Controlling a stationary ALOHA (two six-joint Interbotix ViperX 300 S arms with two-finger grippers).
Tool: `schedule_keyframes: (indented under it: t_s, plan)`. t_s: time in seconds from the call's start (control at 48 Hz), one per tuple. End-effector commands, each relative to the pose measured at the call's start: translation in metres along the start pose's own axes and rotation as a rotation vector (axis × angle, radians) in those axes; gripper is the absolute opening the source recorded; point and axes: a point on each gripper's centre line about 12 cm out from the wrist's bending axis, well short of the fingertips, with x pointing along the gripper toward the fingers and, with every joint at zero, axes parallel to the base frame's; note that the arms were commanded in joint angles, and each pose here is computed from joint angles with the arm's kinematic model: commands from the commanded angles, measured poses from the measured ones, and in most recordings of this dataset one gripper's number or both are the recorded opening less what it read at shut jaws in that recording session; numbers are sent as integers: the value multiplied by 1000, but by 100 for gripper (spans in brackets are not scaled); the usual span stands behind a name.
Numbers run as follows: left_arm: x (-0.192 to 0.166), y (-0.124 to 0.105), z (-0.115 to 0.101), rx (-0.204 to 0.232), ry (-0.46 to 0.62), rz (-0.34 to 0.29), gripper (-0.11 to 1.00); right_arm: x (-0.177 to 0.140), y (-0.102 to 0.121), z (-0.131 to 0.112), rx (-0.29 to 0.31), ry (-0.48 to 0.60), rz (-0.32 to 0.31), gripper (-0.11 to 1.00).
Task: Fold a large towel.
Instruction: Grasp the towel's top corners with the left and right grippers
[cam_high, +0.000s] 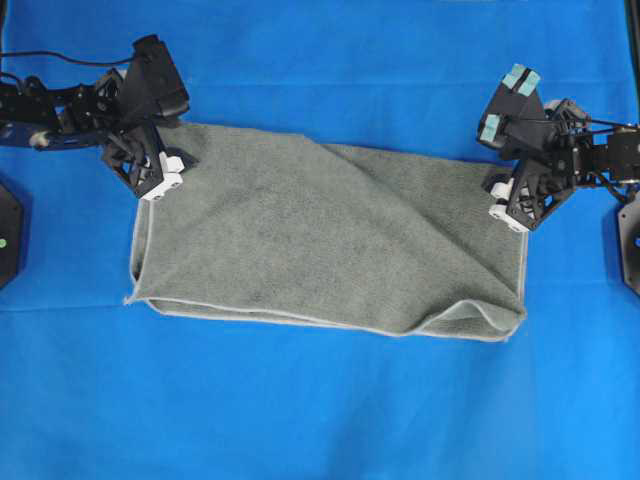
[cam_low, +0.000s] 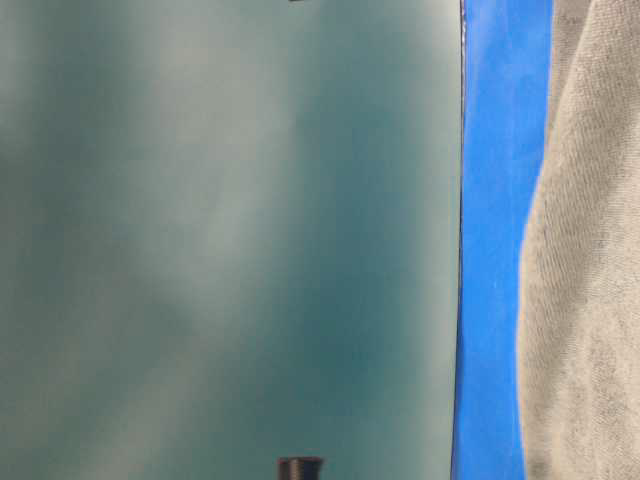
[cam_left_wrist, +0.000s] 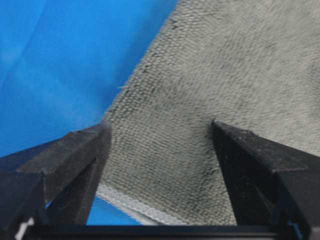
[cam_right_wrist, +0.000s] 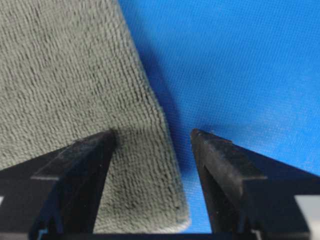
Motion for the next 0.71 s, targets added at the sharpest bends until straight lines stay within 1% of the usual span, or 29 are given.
schedule_keyframes:
  t_s: [0.0,0.083,0.125,0.167,0.25,0.313,0.354,0.417,0.459,0.604,0.688]
  plan:
    - [2,4,8,3,-20,10,78,-1,0,1,4,-13,5,63]
    - [2,8,9,13,-9,16,77,-2,0,1,7,-13,6,61]
    - [3,9,9,23,11,18,75,-2,0,1,7,-13,5,57]
    - [3,11,7,32,33,20,70,-2,0,0,1,-12,6,50]
    - [3,13,4,39,76,21,49,-3,2,0,-5,-15,10,28]
    - [3,16,2,37,102,24,32,-5,4,-1,-10,-21,15,8]
    - [3,19,3,28,112,29,22,-7,5,0,-11,-28,20,2]
    - [2,22,3,16,121,35,7,-12,7,1,-13,-48,32,2]
    - [0,23,4,13,122,37,3,-18,10,3,-12,-70,44,2]
    - [-13,22,19,3,113,33,3,-44,15,12,-15,-152,72,2]
    - [-33,13,36,22,95,16,3,-64,18,18,-14,-204,84,2]
